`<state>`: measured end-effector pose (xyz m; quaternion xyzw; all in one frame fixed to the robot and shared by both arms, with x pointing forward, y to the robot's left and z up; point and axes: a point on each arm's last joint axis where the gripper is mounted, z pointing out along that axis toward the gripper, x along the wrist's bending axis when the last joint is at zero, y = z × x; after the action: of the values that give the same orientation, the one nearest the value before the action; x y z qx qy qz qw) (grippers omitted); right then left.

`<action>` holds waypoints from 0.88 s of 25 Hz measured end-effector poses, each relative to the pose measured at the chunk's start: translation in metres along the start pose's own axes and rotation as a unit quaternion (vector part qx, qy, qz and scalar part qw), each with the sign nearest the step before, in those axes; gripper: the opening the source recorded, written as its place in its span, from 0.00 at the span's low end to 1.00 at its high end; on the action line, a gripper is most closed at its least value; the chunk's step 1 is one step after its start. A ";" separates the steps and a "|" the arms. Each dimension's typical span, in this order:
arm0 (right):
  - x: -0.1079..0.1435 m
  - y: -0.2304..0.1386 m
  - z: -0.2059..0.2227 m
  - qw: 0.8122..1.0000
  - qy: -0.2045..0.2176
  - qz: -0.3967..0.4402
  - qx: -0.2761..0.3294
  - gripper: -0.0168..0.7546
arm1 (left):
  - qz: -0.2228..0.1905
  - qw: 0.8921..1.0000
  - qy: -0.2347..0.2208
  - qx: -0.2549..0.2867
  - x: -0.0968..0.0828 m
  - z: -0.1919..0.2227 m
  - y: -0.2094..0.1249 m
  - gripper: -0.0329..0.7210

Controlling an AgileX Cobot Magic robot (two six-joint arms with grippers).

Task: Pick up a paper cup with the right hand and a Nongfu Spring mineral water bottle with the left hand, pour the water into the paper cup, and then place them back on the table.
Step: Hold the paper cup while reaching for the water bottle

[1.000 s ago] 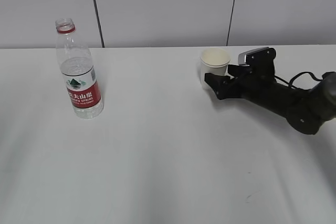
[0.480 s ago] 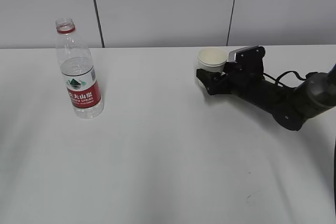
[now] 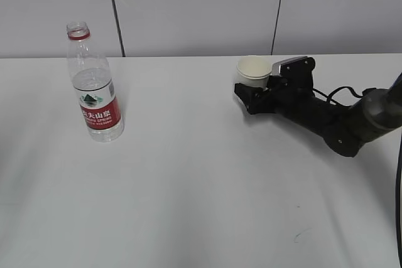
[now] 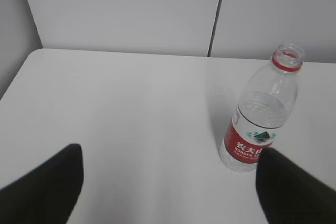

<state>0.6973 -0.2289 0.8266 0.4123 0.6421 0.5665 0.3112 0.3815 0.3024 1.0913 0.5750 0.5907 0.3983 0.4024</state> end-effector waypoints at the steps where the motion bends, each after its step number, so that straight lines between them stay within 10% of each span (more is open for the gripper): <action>1: 0.000 0.000 0.000 1.000 0.000 0.000 0.000 0.86 | 0.000 1.000 0.000 0.003 0.000 0.002 0.000 0.83; 22: 0.002 0.001 0.001 1.000 0.012 -0.008 -0.001 0.70 | 0.000 1.000 0.000 0.007 0.000 0.004 -0.001 0.83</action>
<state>0.6972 -0.2269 0.8275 0.3996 0.6486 0.5696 0.3085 0.3855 0.3024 1.0889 0.5777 0.5934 0.3943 0.3984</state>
